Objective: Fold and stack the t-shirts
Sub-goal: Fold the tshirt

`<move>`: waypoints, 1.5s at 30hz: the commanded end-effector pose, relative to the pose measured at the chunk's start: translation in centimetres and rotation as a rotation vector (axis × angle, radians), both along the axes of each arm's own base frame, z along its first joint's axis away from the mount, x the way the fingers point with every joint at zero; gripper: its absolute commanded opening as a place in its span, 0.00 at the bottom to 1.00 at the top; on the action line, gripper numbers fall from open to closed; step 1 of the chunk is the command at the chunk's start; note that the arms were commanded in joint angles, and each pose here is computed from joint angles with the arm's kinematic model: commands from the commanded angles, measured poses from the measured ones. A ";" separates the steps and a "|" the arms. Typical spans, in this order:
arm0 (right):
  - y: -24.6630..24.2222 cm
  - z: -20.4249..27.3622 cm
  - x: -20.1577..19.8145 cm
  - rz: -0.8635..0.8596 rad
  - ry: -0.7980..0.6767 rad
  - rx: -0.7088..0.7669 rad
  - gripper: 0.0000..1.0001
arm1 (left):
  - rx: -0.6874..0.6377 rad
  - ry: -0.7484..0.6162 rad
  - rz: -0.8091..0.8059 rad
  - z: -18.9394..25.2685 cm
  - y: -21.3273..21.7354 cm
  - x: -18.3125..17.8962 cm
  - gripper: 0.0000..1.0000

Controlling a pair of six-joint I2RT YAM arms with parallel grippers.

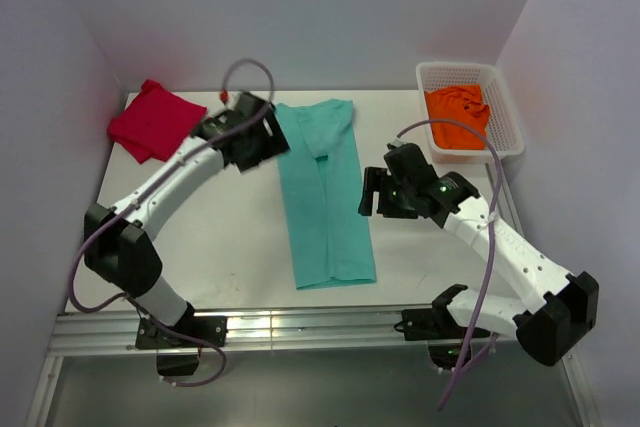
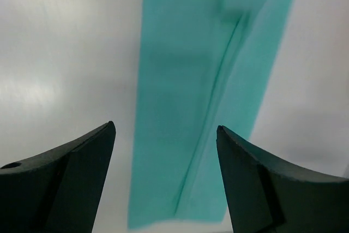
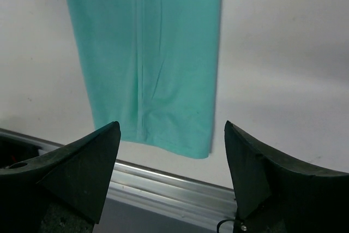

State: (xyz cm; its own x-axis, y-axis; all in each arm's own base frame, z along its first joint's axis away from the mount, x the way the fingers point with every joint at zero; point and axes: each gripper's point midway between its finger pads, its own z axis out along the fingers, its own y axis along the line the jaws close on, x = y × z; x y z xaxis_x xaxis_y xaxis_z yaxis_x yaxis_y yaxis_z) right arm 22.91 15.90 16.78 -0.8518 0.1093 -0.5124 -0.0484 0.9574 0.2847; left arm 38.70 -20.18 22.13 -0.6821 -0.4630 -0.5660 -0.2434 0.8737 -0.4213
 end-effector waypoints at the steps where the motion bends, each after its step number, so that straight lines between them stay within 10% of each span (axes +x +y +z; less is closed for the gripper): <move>1: 0.3 -0.5 -1.6 -0.045 0.018 0.099 0.84 | 0.068 0.287 -0.039 -7.5 -2.8 -10.2 0.81; 8: -1.1 -5.8 -6.2 -0.090 0.157 0.118 0.84 | 0.028 0.419 -0.118 -12.2 -6.0 -23.3 0.72; 19: -2.0 -9.7 -8.9 -0.171 0.233 0.161 0.81 | 0.082 0.513 -0.194 -15.3 -7.8 -28.6 0.69; 45: -2.4 -10.0 -9.0 -0.279 0.212 0.216 0.77 | 0.007 0.301 -0.069 -16.6 -6.8 -25.9 0.59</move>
State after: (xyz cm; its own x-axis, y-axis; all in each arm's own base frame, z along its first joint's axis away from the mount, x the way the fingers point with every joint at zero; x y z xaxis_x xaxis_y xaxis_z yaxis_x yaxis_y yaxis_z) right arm 13.86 14.00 7.26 -0.8709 0.4159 -0.2618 0.2626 0.8441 0.4675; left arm 11.45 -25.83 3.70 -0.8794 -0.3719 -0.2972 -0.3015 0.9183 -0.2566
